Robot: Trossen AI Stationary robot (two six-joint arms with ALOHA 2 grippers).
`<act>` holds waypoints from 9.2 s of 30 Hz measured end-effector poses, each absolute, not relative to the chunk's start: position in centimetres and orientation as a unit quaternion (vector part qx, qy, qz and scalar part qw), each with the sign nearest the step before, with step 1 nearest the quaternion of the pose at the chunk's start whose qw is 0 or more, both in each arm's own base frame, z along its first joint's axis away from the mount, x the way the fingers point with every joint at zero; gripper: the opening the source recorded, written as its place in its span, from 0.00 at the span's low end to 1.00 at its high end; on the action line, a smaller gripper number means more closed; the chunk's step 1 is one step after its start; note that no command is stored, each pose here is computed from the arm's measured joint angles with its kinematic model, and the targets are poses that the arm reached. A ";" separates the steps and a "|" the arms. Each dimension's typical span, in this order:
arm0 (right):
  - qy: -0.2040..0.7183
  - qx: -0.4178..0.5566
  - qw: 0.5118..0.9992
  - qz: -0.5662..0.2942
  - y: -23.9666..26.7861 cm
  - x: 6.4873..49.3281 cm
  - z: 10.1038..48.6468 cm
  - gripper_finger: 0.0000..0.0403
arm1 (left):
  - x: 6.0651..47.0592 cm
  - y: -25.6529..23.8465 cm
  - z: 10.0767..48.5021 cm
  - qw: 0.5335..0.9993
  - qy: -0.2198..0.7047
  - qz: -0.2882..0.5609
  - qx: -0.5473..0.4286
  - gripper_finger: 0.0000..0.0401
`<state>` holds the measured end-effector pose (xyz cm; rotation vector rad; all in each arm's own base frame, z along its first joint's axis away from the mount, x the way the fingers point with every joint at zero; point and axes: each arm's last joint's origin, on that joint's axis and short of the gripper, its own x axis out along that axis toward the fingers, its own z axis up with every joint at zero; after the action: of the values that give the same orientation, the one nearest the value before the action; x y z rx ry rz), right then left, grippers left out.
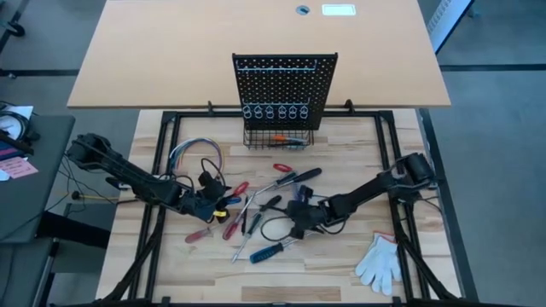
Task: Hang tools onto peg board
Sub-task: Put the right black pen into the basket on the pegboard, then put the black pen into the basket on the pegboard, then hang the right blue screwdriver on the pegboard
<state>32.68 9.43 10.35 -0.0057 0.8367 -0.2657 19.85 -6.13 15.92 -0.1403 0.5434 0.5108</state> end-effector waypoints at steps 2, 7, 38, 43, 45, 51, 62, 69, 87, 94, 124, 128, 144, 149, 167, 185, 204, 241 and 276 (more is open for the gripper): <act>0.424 -0.014 0.897 -0.126 9.4 31.9 11.4 0.05 | 19.8 -6.2 15.9 0.929 0.265 0.248 -0.068 0.32; 0.451 -0.025 0.883 -0.130 9.5 29.7 14.4 0.05 | 19.8 -6.2 15.9 0.929 0.264 0.249 -0.068 0.32; 0.359 -0.264 0.866 -0.226 -9.4 33.4 19.1 0.07 | 20.0 -5.3 15.9 0.922 0.294 0.245 0.059 0.32; 0.363 -0.235 0.878 -0.207 -12.3 33.7 18.8 0.08 | 20.0 -5.3 15.9 0.923 0.293 0.245 0.057 0.32; 0.366 -0.227 0.877 -0.212 -13.1 33.8 18.6 0.09 | 20.0 -5.3 15.9 0.922 0.293 0.245 0.056 0.32; 0.369 -0.227 0.874 -0.218 -13.8 33.9 18.4 0.21 | 20.0 -5.3 15.9 0.923 0.293 0.246 0.052 0.32; 0.376 -0.206 0.874 -0.231 -12.8 33.0 20.0 0.53 | 19.9 -5.3 15.8 0.922 0.294 0.248 0.048 0.32; 0.362 -0.195 0.882 -0.228 -9.6 31.7 23.4 0.54 | 20.0 -5.3 15.9 0.923 0.293 0.247 0.045 0.32; 0.300 -0.103 0.947 -0.038 -0.3 34.2 22.0 0.45 | 19.9 -5.4 15.9 0.923 0.289 0.251 0.028 0.32; 0.294 -0.099 0.949 0.057 5.6 38.7 17.0 0.45 | 19.9 -5.4 15.8 0.924 0.291 0.246 0.027 0.32; 0.436 0.054 0.897 0.044 8.2 50.4 15.6 0.39 | 20.0 -7.2 16.8 0.938 0.280 0.205 0.024 0.32; 0.423 0.048 0.903 0.063 9.0 50.7 14.7 0.34 | 20.0 -7.2 16.7 0.938 0.280 0.205 0.024 0.32; 0.541 0.029 0.838 0.068 8.6 48.3 14.3 0.22 | 19.9 -7.2 16.6 0.936 0.285 0.207 0.025 0.32; 0.599 -0.008 0.801 0.010 7.5 46.5 15.2 0.22 | 19.9 -7.1 16.6 0.935 0.286 0.209 0.023 0.32; 0.485 -0.002 0.871 -0.075 7.2 39.8 16.2 0.29 | 19.6 -7.0 16.3 0.930 0.296 0.217 0.014 0.32; 0.343 0.061 0.930 -0.121 7.5 36.3 9.0 0.46 | 19.7 -7.0 16.4 0.930 0.289 0.227 0.011 0.32; 0.363 0.022 0.925 -0.111 5.7 35.9 8.2 0.32 | 19.7 -7.0 16.4 0.930 0.289 0.228 0.012 0.32; 0.383 -0.261 0.858 -0.223 -2.1 30.9 20.2 0.03 | 19.7 -7.0 16.4 0.930 0.288 0.228 0.011 0.32; 0.335 -0.236 0.879 -0.244 -6.9 30.8 21.8 0.41 | 19.7 -7.0 16.4 0.931 0.287 0.228 0.010 0.32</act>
<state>30.80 -6.87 21.78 -0.4925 0.6993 -0.5091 19.68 -7.00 16.40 0.0204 0.5868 0.4664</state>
